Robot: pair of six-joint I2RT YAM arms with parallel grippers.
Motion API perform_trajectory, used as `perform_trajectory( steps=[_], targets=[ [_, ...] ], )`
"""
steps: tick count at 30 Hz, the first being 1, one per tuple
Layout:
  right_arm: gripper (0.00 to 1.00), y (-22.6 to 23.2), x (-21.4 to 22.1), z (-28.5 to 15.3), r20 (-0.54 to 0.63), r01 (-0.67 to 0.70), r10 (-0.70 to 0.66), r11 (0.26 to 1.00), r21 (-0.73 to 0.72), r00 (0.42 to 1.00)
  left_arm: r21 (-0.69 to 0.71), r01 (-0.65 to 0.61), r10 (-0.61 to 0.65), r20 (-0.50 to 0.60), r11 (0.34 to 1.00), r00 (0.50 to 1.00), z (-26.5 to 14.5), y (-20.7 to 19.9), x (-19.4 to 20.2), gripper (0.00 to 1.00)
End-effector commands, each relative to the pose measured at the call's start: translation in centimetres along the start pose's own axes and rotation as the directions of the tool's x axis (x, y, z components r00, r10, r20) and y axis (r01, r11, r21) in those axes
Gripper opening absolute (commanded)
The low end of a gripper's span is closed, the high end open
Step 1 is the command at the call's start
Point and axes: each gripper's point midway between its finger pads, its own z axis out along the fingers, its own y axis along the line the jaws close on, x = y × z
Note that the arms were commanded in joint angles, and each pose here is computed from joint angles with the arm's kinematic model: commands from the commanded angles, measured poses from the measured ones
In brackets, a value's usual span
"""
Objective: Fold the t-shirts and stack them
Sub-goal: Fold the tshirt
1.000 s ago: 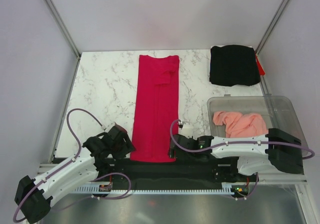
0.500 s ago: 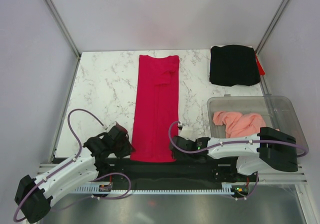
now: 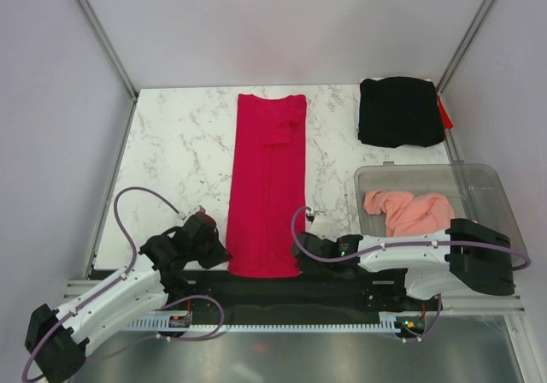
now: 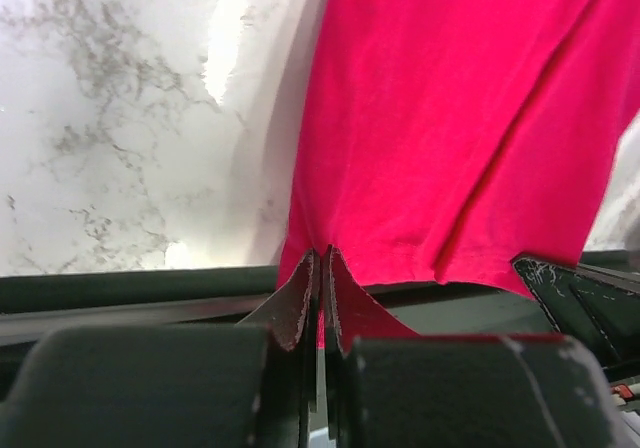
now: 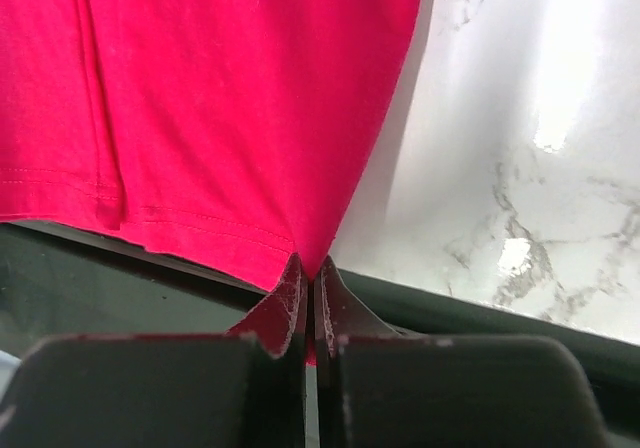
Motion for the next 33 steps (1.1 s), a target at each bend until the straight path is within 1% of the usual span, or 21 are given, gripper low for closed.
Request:
perform_trajectory(
  steps=[1,3,5,6,11,13,14,15,16,17,18,20,21,23,24,27,28,30,31,32,33],
  targets=[
    [0.0,1.9,-2.2,-2.0,0.064,-0.021,0.023,0.999,-0.042,0.998,0.087,-0.02,0.019,0.018,0.996,1.0,-2.0,-3.5,-1.1,0.02],
    [0.0,2.9,-4.7,-3.6,0.139,-0.009,0.015,0.999,-0.044,0.99,0.104,-0.046,0.041,0.055,0.994,0.998,-3.3,-5.0,-2.3,0.02],
    [0.0,3.7,-7.0,-4.8,0.189,-0.006,0.012,0.999,-0.034,0.982,0.08,-0.065,0.059,0.079,0.995,0.995,-3.7,-5.7,-3.3,0.02],
    [0.0,3.6,-8.5,-5.0,0.21,0.003,0.001,1.0,-0.019,0.978,0.09,-0.075,0.064,0.121,0.993,0.991,-4.5,-6.8,-4.4,0.02],
    [0.0,5.5,-14.3,-6.2,0.258,0.017,-0.011,1.0,-0.023,0.966,0.031,-0.141,0.132,0.202,0.989,0.97,-5.6,-10.4,-8.1,0.02],
    [0.0,5.5,-16.9,-6.4,0.28,0.032,-0.035,0.999,0.014,0.959,-0.002,-0.16,0.156,0.227,0.987,0.961,-5.6,-11.1,-9.6,0.02],
    [0.0,5.3,-17.6,-6.0,0.279,0.04,-0.049,0.998,0.037,0.959,-0.008,-0.161,0.159,0.237,0.987,0.959,-5.6,-12.2,-10.7,0.02],
    [0.0,4.9,-18.9,-5.9,0.286,0.028,-0.041,0.998,0.05,0.957,-0.02,-0.135,0.136,0.247,0.991,0.96,-5.6,-12.2,-12.1,0.02],
    [0.0,5.4,-20.3,-6.3,0.303,0.046,-0.057,0.998,0.044,0.951,-0.027,-0.15,0.152,0.253,0.988,0.956,-5.6,-12.4,-13.0,0.02],
    [0.0,5.4,-21.0,-5.8,0.298,0.049,-0.064,0.997,0.058,0.952,-0.013,-0.149,0.147,0.244,0.989,0.958,-5.2,-13.4,-14.0,0.02],
    [0.0,4.9,-22.1,-5.5,0.298,0.038,-0.056,0.997,0.067,0.953,-0.016,-0.124,0.124,0.258,0.992,0.958,-5.2,-13.3,-15.5,0.02],
    [0.0,5.0,-23.8,-4.8,0.296,0.057,-0.081,0.995,0.087,0.952,0.003,-0.134,0.127,0.276,0.991,0.953,-5.2,-14.5,-17.6,0.02],
    [0.0,4.3,-25.0,-4.5,0.3,0.044,-0.073,0.994,0.103,0.951,-0.014,-0.117,0.116,0.257,0.993,0.959,-4.1,-14.2,-18.5,0.02],
    [0.0,4.1,-26.1,-3.4,0.286,0.056,-0.088,0.992,0.118,0.954,-0.005,-0.137,0.133,0.273,0.991,0.953,-4.2,-15.3,-20.3,0.02],
    [0.0,3.5,-27.1,-3.1,0.288,0.044,-0.081,0.99,0.131,0.954,-0.036,-0.123,0.128,0.26,0.992,0.957,-3.0,-14.8,-21.4,0.02],
    [0.0,2.4,-29.0,-1.6,0.274,0.035,-0.076,0.988,0.152,0.959,-0.041,-0.112,0.119,0.271,0.993,0.955,-2.5,-15.1,-24.2,0.02],
    [0.0,2.6,-29.9,-1.5,0.281,0.037,-0.076,0.989,0.143,0.957,-0.058,-0.111,0.123,0.25,0.992,0.96,-1.3,-14.8,-24.7,0.02],
    [0.0,1.5,-30.8,-0.1,0.262,0.037,-0.078,0.986,0.16,0.962,-0.047,-0.107,0.116,0.27,0.993,0.956,-1.0,-15.4,-26.5,0.02],
    [0.0,1.7,-31.5,0.1,0.268,0.034,-0.075,0.987,0.156,0.96,-0.051,-0.115,0.123,0.226,0.992,0.966,0.6,-15.3,-26.4,0.02],
    [0.0,1.0,-31.7,1.2,0.248,0.03,-0.071,0.986,0.165,0.966,-0.032,-0.123,0.128,0.229,0.992,0.965,0.7,-16.1,-27.1,0.02],
    [0.0,1.3,-32.3,1.5,0.252,0.038,-0.078,0.986,0.159,0.965,-0.044,-0.128,0.134,0.205,0.991,0.97,2.1,-16.1,-27.5,0.02]
  ],
)
